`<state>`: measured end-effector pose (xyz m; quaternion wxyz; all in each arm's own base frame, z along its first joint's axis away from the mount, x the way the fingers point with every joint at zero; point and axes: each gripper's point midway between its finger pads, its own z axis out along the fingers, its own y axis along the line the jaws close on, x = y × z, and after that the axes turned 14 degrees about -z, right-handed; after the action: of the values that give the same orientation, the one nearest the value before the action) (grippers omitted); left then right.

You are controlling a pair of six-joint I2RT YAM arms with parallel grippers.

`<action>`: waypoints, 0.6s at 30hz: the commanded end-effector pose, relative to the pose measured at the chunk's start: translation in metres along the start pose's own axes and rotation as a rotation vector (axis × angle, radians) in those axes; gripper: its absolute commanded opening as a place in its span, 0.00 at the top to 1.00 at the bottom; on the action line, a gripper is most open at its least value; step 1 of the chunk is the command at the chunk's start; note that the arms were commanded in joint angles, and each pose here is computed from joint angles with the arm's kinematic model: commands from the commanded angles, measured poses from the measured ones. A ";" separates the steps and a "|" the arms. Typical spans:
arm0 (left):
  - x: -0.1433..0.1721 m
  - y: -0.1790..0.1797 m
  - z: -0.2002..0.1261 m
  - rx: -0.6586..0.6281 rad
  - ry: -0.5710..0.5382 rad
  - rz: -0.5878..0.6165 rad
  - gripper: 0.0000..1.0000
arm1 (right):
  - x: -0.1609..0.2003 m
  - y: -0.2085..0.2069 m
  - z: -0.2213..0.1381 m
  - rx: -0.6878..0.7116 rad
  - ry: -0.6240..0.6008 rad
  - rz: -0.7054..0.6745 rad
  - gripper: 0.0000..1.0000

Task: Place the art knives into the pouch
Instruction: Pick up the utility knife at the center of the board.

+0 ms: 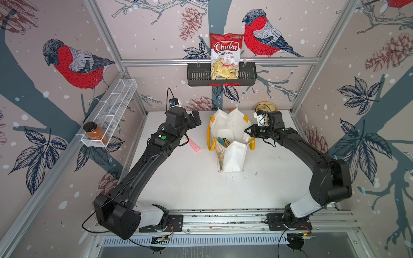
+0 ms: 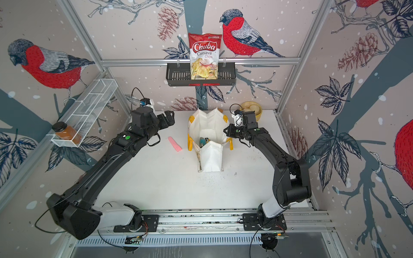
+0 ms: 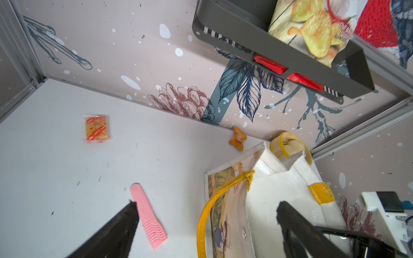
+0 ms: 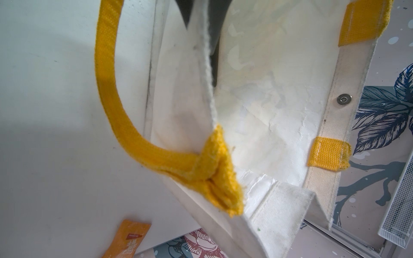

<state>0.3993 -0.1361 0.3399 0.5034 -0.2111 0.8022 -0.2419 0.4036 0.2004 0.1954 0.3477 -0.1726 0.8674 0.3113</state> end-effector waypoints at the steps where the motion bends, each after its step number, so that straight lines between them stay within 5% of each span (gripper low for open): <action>1: -0.002 0.013 0.009 -0.048 0.013 -0.042 0.03 | -0.007 0.002 0.001 -0.003 -0.029 -0.029 1.00; 7: 0.029 0.076 0.039 -0.170 0.151 -0.151 0.03 | -0.007 0.007 0.001 -0.010 -0.032 -0.034 1.00; 12: 0.077 0.086 0.064 -0.192 0.345 -0.218 0.03 | -0.007 0.008 0.004 -0.014 -0.027 -0.033 1.00; 18: 0.109 0.126 0.082 -0.345 0.361 -0.222 0.05 | -0.007 0.010 0.005 -0.019 -0.028 -0.035 1.00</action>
<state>0.4187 -0.1189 0.1712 0.2911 -0.3112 0.8807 -0.2070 0.4004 0.2099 0.1949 0.3471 -0.1828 0.8640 0.3155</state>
